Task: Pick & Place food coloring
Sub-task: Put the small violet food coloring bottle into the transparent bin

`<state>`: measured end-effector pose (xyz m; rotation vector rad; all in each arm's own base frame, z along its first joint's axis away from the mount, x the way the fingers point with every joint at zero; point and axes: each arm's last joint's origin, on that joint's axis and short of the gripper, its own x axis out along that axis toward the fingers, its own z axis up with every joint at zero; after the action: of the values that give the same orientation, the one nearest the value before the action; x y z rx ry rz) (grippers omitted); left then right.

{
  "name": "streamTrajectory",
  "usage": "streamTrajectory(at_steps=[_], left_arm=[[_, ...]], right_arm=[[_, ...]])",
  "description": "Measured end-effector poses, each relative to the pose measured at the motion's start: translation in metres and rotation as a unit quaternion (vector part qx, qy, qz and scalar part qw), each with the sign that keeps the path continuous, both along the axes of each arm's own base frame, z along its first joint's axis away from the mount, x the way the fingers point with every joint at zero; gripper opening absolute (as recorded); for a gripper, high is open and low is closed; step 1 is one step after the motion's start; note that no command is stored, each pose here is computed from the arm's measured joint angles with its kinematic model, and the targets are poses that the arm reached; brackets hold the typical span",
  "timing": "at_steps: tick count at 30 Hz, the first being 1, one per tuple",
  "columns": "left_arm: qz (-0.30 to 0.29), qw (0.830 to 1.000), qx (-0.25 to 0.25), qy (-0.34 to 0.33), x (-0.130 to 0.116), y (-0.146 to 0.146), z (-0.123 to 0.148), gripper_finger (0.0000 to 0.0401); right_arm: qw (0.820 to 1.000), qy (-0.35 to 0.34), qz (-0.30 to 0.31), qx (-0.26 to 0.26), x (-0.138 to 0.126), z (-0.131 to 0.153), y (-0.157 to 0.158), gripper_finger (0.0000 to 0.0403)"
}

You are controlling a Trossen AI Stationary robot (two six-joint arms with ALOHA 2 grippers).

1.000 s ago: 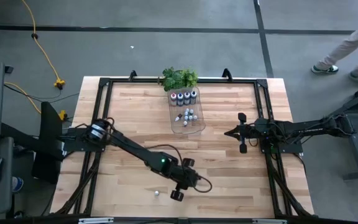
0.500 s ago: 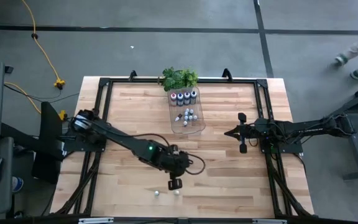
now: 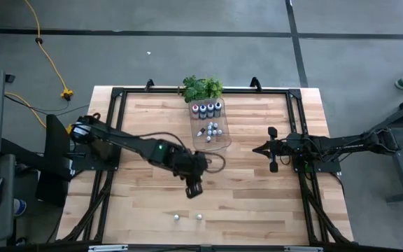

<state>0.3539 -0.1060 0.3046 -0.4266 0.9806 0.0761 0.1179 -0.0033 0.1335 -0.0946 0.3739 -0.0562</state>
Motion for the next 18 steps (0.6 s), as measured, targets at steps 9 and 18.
streamTrajectory(at_steps=[9, 18], left_arm=[[0.081, 0.995, 0.044, -0.026, -0.007, 0.040, 0.020, 0.0049], [0.148, 0.983, 0.096, -0.058, -0.002, 0.074, 0.027, 0.0049]], right_arm=[[1.000, 0.000, 0.000, 0.000, 0.000, 0.000, 0.000, 0.0000], [1.000, 0.000, 0.000, 0.000, 0.000, 0.000, 0.000, 0.0000]])
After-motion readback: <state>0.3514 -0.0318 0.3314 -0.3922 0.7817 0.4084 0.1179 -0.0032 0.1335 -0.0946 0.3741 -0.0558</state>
